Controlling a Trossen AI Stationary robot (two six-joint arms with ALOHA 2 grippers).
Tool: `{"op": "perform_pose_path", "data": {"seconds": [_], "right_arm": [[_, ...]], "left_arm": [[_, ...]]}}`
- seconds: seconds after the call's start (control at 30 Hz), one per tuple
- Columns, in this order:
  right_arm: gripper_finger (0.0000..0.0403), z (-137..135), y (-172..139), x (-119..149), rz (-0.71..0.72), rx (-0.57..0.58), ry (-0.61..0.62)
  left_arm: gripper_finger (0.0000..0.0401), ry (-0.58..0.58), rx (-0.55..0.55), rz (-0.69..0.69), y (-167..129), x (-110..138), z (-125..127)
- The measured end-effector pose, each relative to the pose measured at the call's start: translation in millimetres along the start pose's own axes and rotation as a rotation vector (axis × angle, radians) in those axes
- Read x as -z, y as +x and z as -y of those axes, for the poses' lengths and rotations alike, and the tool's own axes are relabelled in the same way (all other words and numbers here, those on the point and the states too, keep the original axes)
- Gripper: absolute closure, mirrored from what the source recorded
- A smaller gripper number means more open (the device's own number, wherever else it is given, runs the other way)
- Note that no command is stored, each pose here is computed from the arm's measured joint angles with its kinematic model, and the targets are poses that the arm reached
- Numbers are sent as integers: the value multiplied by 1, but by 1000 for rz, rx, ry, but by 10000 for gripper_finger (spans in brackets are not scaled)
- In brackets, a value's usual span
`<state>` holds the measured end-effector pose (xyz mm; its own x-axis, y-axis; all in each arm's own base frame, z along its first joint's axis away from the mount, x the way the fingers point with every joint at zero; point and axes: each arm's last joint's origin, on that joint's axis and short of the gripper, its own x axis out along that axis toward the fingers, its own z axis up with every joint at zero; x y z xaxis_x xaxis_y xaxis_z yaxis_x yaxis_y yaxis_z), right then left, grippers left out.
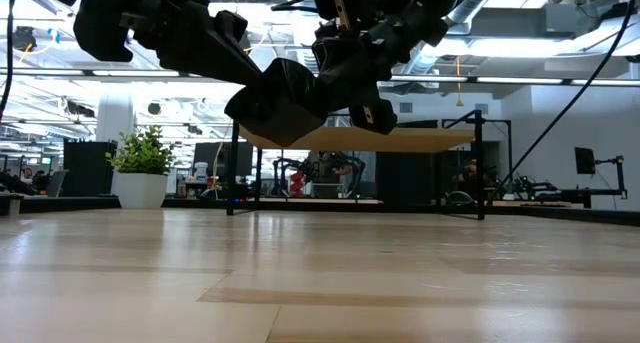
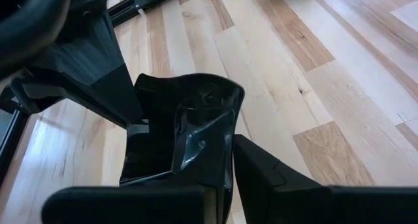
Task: Pick & Place Mini shaped plates
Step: Stack the black wave square shaped plate on top of the black wave square shaped plate on the shelf
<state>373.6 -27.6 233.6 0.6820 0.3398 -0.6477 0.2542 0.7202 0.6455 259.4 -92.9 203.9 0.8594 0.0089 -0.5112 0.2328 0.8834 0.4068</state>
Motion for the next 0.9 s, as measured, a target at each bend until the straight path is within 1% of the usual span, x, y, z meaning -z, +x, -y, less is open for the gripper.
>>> {"op": "perform_pose_path", "data": {"seconds": [0.2,0.43,0.6,0.67,0.73,0.83,0.9], "right_arm": [[317,0,0,0,0,0,0],[315,0,0,0,3,-2,-1],[315,0,0,-1,5,-3,-3],[315,0,0,-1,6,-3,-3],[315,0,0,-1,6,-3,-4],[315,0,0,0,4,-1,-29],[315,0,-1,1,-3,4,-44]], "left_arm": [[368,-2,-2,6,0,-1,0],[370,-2,43,20,0,-1,1],[387,-8,45,20,0,-1,1],[394,-33,45,20,0,-1,1],[394,-82,46,19,0,-1,1],[386,-138,45,17,0,-1,1],[377,-146,41,14,1,0,-1]]}}
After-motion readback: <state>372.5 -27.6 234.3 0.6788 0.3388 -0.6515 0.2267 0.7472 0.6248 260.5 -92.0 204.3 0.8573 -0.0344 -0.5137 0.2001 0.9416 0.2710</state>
